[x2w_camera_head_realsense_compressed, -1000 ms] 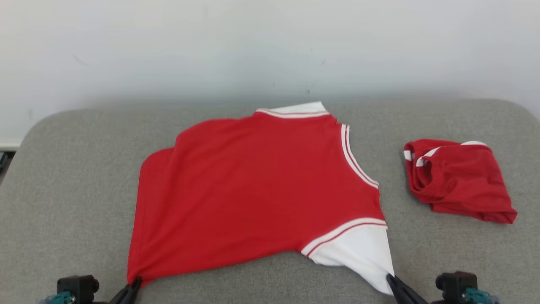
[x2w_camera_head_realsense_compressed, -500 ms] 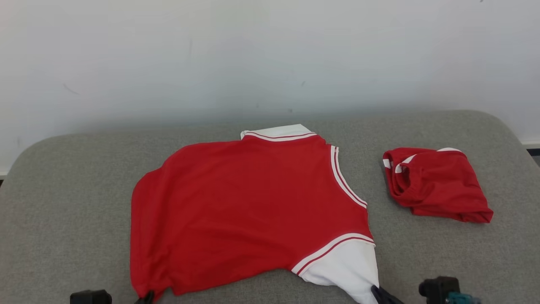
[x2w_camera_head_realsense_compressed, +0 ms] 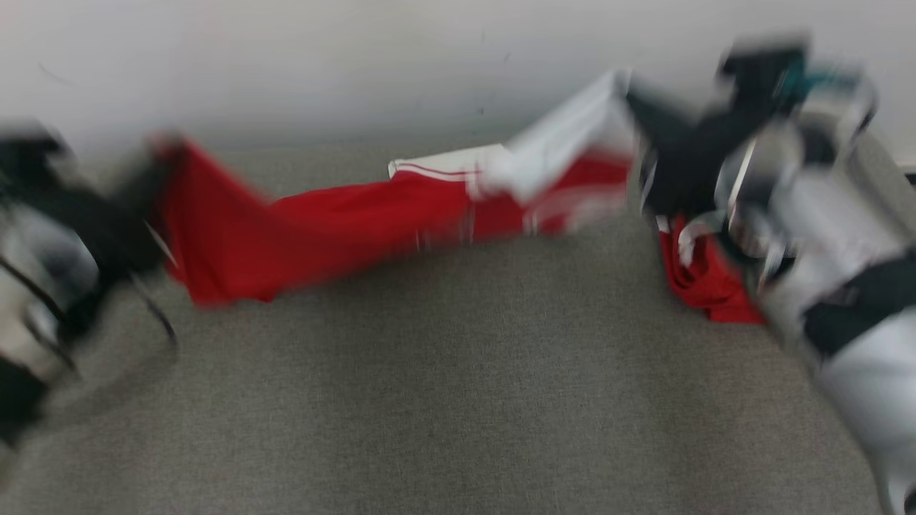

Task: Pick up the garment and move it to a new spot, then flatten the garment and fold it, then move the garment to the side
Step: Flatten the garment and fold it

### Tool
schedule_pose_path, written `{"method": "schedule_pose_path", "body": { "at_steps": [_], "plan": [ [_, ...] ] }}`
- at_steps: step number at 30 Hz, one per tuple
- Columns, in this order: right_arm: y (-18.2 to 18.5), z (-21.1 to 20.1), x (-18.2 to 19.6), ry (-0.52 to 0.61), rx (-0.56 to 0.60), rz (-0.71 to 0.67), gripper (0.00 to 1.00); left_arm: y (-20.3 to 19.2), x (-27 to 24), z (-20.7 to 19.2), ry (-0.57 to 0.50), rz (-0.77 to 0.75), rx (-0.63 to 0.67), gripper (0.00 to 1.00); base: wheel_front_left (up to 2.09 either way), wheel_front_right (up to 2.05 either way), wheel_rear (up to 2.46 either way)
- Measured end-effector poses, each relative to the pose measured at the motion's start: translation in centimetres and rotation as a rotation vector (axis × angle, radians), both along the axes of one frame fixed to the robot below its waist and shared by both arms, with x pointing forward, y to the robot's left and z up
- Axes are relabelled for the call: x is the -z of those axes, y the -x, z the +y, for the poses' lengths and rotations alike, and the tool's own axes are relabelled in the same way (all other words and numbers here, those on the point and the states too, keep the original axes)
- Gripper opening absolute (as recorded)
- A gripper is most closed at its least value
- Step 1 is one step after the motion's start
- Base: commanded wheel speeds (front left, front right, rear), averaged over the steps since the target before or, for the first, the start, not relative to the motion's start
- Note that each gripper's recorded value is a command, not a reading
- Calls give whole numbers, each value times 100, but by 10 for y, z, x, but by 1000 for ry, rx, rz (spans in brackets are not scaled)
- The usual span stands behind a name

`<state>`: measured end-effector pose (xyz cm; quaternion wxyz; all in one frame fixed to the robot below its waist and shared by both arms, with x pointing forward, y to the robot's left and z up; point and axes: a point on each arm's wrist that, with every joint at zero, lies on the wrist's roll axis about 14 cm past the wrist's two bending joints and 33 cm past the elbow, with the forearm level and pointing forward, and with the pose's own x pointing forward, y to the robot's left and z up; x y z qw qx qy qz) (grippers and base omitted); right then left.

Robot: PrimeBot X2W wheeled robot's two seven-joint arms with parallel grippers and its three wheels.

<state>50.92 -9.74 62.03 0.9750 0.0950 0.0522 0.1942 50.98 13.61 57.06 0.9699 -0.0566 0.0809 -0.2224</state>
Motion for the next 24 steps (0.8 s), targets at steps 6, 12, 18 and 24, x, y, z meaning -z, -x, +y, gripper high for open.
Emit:
{"method": "schedule_pose_path", "body": {
  "at_steps": [6,12,18,24],
  "plan": [
    [-42,-26,-186,-147,156,-475,0,-52,-238,17,94,-576,-56,0,0,0,0],
    [-21,49,-262,-41,-107,-819,0,-50,-254,12,194,-693,17,0,0,0,0],
    [-62,71,-73,-80,-177,-428,0,-63,-62,52,132,-289,-97,0,0,0,0],
    [-42,55,3,-174,-124,-270,0,-29,32,57,69,-72,-104,0,0,0,0]
  ]
}}
